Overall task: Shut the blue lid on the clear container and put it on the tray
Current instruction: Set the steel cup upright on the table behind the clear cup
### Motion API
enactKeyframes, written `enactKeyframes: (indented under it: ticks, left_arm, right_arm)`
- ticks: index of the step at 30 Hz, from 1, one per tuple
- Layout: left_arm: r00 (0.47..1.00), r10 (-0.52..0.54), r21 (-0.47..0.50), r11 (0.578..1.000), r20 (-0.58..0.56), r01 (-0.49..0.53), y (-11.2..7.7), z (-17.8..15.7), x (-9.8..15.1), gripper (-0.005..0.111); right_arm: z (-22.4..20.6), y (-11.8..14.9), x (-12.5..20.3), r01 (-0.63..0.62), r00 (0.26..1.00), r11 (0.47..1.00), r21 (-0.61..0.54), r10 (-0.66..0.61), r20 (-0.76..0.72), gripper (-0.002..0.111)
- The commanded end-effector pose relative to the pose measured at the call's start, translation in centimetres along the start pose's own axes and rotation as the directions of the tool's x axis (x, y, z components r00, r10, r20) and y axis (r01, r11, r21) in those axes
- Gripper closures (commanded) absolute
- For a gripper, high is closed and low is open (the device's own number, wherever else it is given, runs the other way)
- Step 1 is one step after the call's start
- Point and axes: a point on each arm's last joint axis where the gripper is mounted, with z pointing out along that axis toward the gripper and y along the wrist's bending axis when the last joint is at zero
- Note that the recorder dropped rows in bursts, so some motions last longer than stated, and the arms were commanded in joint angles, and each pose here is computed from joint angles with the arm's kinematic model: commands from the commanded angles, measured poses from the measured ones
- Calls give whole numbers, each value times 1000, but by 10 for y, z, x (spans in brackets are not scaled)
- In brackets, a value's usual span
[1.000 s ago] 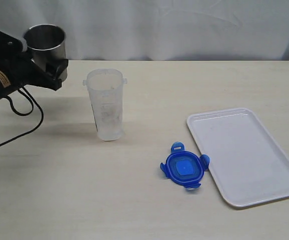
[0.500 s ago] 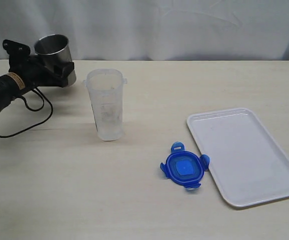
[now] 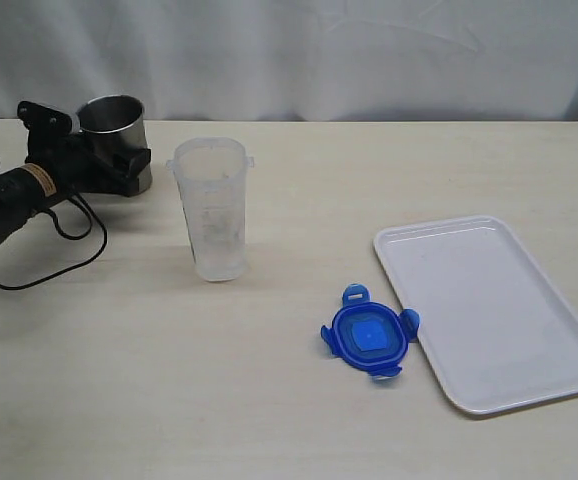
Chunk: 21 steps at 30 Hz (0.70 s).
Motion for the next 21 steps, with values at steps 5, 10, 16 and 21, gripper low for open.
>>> enactKeyframes:
  ticks: [5,10,16,21]
  left_arm:
    - [998,-2,6,1000,56,2,1,1,-11,22]
    - [998,-2,6,1000,56,2,1,1,-11,22]
    - [1000,18,34,999,13,-18,-2,1,-7,22]
    - [1000,-3,4,1000,5,3,1,1,-7,2]
  right_arm:
    - [0,0,0,-4,1000,1000,-1,4,3,104]
    - [0,0,0,-4,1000,1000,-1,4,3,104]
    - [0,0,0,-4,1000,1000,-1,4,3,104]
    - [0,0,0,-4,1000,1000,-1,4,3,104]
